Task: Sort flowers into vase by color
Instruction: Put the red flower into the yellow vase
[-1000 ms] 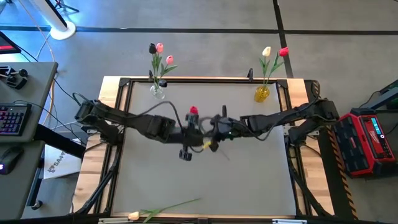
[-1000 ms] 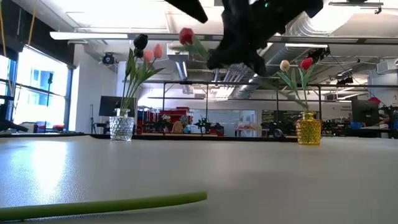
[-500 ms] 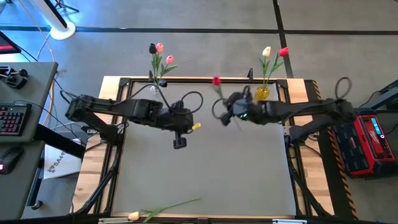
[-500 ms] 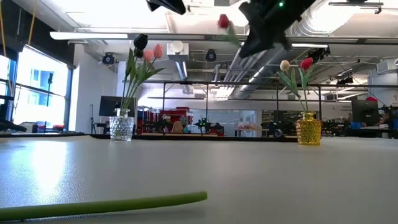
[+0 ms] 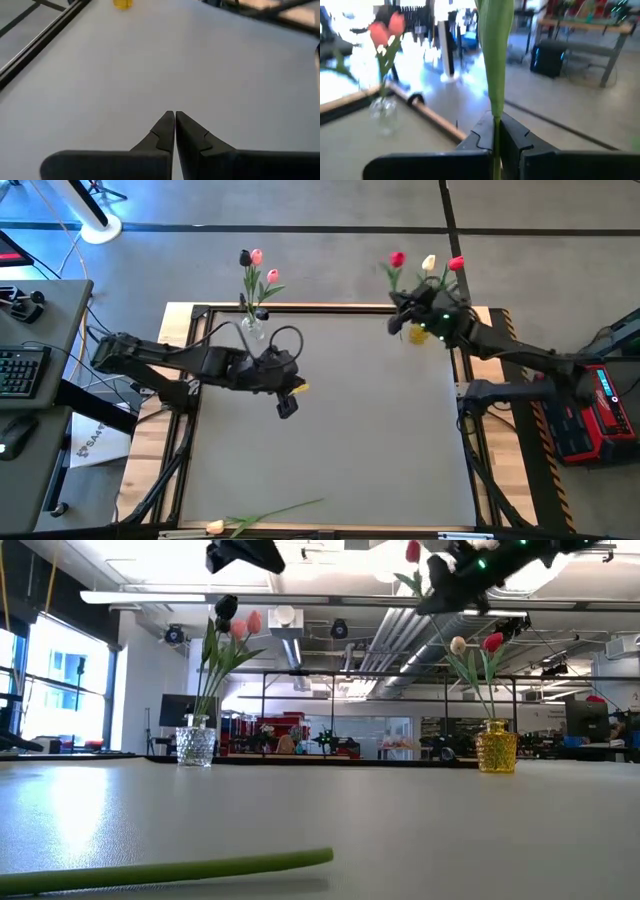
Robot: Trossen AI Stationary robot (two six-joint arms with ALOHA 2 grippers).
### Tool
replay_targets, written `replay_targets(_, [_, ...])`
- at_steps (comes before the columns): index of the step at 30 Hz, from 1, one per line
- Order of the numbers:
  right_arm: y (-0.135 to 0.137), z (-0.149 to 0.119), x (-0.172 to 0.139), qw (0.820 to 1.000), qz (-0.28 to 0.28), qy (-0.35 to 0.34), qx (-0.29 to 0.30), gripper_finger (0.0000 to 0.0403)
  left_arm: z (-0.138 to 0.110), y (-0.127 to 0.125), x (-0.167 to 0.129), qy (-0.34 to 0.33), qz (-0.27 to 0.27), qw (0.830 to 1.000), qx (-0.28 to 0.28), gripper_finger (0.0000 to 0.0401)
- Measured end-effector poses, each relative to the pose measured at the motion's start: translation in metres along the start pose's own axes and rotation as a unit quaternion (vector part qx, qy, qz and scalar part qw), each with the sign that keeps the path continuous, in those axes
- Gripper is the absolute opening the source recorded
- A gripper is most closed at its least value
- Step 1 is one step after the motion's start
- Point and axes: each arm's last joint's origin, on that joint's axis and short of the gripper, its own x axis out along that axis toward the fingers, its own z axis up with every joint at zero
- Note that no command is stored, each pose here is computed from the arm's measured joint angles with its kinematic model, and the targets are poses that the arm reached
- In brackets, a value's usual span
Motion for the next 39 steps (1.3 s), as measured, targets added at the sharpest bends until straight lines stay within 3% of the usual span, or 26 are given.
replay_targets(6, [-0.040, -0.029, -0.007, 0.996, -0.052, -0.057, -0.032, 0.0000, -0.020, -0.009, -0.008, -0.035, 0.015, 0.997, -0.065, 0.0003])
replay_targets(13, [-0.073, -0.036, -0.008, 0.989, -0.124, -0.070, -0.034, 0.0000, -0.038, -0.006, 0.002, -0.031, 0.057, 0.993, -0.100, 0.0003])
replay_targets(22, [-0.097, -0.063, -0.008, 0.987, -0.134, -0.085, -0.012, 0.0000, -0.032, 0.012, 0.012, -0.042, 0.085, 0.985, -0.143, 0.0003])
replay_targets(30, [-0.105, -0.080, -0.010, 0.989, -0.129, -0.068, -0.002, 0.0004, -0.029, 0.021, 0.015, -0.040, 0.099, 0.984, -0.140, 0.0003])
replay_targets(39, [-0.104, -0.085, -0.010, 0.991, -0.111, -0.055, 0.059, 0.0070, -0.030, 0.019, 0.015, -0.028, 0.080, 0.986, -0.143, 0.0004])
